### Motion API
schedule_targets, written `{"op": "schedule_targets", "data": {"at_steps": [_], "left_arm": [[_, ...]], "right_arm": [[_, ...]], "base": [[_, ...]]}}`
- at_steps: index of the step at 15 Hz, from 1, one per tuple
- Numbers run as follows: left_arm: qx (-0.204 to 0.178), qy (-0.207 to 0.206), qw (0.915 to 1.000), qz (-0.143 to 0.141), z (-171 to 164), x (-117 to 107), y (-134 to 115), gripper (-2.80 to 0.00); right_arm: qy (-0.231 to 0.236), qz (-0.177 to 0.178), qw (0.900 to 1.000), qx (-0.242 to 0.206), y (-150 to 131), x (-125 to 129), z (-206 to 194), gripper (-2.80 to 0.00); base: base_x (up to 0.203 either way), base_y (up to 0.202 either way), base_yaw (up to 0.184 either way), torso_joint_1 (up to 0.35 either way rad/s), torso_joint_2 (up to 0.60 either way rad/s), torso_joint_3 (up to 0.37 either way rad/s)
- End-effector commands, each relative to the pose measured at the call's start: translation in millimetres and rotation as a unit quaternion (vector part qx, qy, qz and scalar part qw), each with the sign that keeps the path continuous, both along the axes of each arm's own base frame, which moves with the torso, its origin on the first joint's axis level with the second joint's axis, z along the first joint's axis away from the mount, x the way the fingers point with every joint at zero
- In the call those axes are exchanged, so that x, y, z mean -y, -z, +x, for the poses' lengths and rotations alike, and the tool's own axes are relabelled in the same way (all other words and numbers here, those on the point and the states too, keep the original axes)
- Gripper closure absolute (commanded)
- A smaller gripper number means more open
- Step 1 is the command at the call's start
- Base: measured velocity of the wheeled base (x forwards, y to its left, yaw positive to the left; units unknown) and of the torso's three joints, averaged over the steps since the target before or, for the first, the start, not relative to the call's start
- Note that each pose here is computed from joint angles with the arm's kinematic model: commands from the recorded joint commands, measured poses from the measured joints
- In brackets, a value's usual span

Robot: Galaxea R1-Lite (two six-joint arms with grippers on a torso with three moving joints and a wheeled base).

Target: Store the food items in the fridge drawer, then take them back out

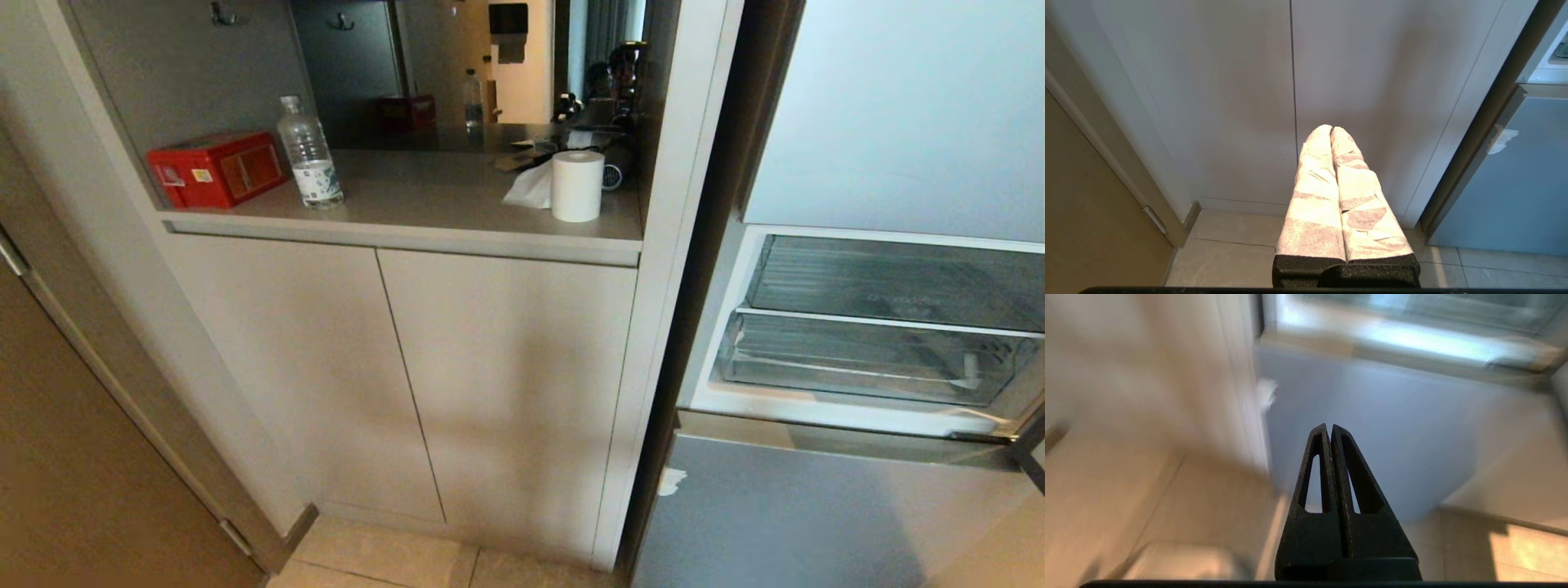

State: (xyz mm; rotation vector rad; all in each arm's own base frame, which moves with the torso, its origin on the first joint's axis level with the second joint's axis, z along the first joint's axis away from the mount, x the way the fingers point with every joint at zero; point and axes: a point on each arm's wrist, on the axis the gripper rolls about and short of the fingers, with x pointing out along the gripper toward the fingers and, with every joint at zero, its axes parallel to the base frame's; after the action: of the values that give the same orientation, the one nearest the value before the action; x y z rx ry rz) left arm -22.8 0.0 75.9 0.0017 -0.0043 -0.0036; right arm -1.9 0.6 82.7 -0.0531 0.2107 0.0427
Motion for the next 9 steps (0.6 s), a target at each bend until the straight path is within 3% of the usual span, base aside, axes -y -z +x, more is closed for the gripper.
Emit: {"op": "schedule_targets", "data": {"at_steps": [1,5,9], "left_arm": [[-0.001,0.0,1.0,0.0,0,0,0,0.0],[-0.001,0.0,1.0,0.0,0,0,0,0.0],[-0.001,0.0,1.0,0.0,0,0,0,0.0]], "right_arm": [[-0.039,0.002,0.997,-0.073,-9,-2,25,0.0],[-0.083,0.005,0.995,-0.06,-25,-5,58,0.0],[-0.087,0.016,0.986,-0.138,-22,-8,110,0.0]], "base": [[0.0,0.0,0.0,0.0,0.0,0.0],[0.0,0.0,0.0,0.0,0.0,0.0],[0.0,0.0,0.0,0.0,0.0,0.0]]}}
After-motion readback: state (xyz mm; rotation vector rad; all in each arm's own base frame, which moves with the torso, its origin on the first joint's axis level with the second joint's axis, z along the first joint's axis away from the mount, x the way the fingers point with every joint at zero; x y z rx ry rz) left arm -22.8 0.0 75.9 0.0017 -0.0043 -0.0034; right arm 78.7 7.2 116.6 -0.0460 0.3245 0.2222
